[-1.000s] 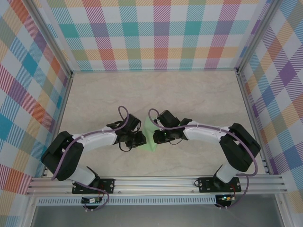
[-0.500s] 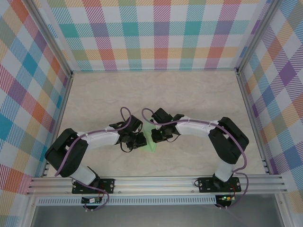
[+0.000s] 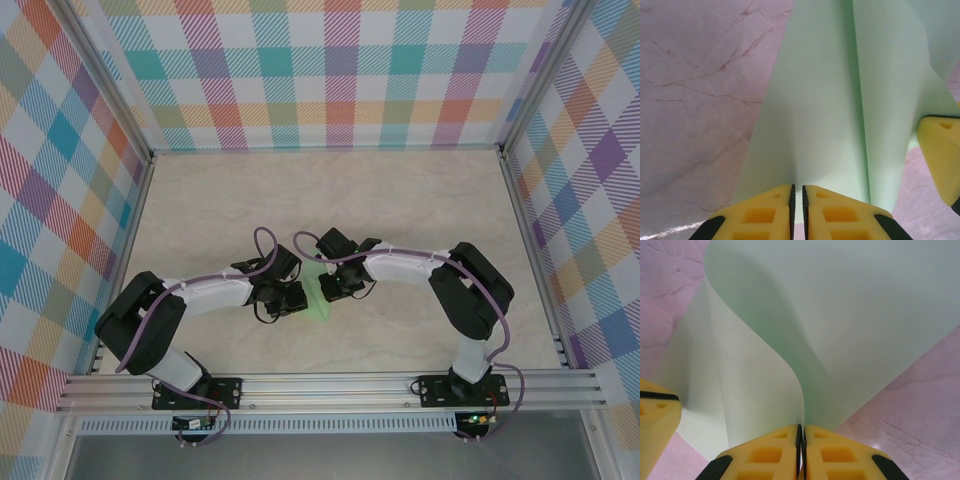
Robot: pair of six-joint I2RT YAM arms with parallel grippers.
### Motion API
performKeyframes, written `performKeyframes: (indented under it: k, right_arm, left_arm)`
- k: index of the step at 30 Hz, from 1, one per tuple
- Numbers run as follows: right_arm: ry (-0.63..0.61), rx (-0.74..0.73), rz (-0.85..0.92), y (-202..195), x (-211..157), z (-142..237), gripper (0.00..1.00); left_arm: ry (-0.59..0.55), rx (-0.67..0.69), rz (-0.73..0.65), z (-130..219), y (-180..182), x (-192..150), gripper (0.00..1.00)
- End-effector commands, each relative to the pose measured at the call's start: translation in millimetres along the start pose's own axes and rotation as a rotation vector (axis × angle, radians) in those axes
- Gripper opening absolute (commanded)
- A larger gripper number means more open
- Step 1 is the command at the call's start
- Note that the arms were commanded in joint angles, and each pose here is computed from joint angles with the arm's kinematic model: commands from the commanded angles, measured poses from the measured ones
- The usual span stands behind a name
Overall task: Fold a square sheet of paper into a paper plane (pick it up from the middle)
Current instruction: Fold the triangle a second time at the center of the table.
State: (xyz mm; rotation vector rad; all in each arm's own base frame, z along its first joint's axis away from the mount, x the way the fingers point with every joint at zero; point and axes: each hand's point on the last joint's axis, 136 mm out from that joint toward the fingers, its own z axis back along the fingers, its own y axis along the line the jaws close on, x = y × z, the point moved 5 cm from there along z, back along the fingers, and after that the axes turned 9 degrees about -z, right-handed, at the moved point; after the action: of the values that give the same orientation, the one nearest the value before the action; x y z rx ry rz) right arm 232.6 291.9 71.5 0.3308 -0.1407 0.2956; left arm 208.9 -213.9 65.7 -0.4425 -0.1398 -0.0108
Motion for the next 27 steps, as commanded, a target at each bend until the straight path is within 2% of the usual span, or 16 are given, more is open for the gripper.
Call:
performKeyframes:
  k: [1,27]
  right_arm:
    - [-0.019,-0.003,0.028,2.9,7.5,3.8,0.12]
    - [0.006,-0.041,0.028,-2.5,6.2,-5.1,0.12]
  left_arm:
    - [0.004,0.026,-0.002,-0.5,3.4,-3.9,0.14]
    - [-0.004,0.028,-0.003,0.1,4.9,-4.5,0.13]
